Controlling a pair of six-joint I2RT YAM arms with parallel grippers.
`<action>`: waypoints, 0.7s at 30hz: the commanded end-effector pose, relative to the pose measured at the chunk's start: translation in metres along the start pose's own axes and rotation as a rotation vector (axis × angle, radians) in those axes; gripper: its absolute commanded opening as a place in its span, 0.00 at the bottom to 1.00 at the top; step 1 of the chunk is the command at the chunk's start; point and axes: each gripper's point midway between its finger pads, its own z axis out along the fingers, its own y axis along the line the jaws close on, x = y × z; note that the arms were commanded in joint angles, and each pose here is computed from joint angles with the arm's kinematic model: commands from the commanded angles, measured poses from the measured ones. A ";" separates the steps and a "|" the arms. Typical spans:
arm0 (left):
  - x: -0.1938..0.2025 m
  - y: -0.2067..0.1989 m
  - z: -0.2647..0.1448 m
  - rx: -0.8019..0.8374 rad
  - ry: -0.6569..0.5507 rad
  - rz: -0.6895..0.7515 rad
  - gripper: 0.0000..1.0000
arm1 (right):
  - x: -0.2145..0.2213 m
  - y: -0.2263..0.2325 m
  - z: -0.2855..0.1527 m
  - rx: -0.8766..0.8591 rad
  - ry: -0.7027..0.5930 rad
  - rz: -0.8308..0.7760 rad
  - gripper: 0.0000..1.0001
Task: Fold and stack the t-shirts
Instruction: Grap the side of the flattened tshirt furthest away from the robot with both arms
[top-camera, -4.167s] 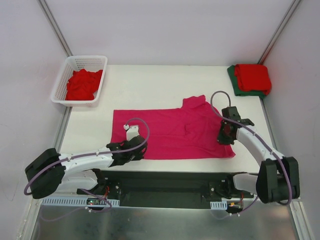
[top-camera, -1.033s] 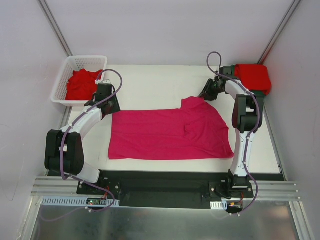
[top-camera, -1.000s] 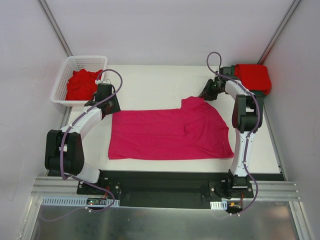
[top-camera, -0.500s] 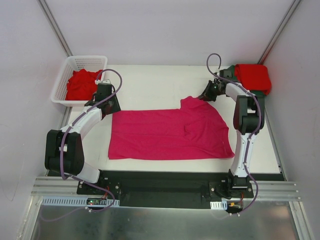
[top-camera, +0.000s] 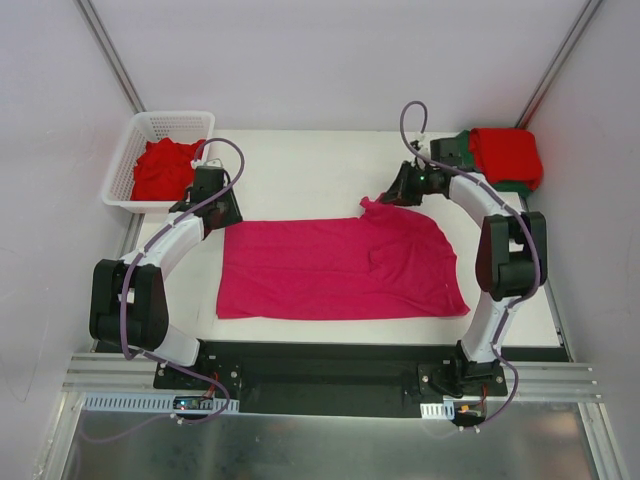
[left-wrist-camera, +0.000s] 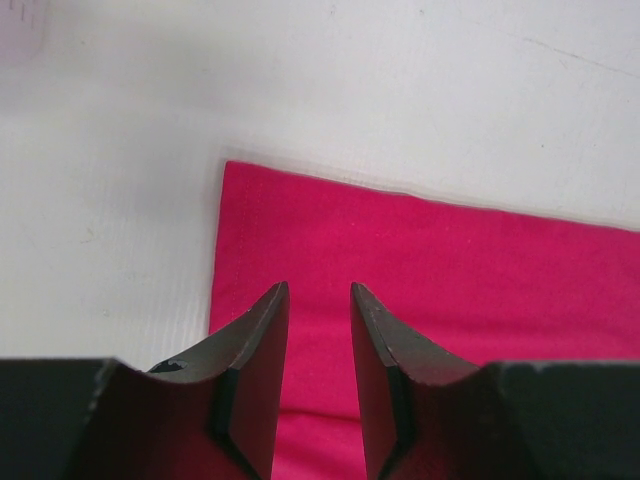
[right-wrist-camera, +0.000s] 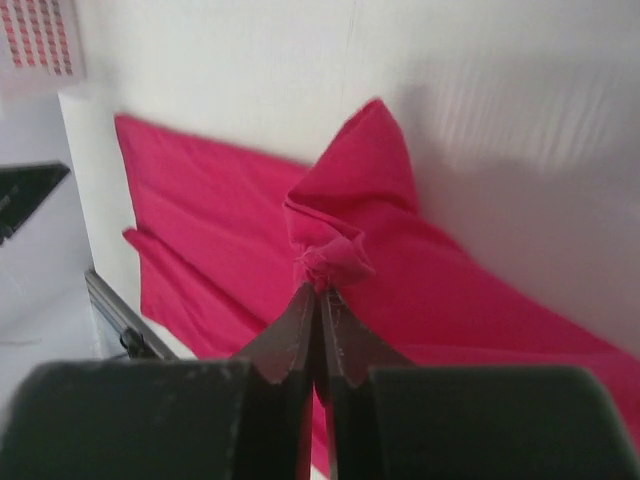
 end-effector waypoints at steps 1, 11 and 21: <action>-0.010 -0.010 -0.010 0.036 -0.043 -0.013 0.31 | 0.042 0.022 -0.021 0.007 0.081 -0.083 0.09; -0.010 -0.012 -0.008 0.044 -0.037 -0.017 0.30 | 0.104 0.006 -0.048 0.204 0.183 -0.139 0.55; -0.009 -0.012 -0.009 0.047 -0.037 -0.018 0.29 | 0.100 0.012 -0.037 0.209 0.187 -0.196 0.55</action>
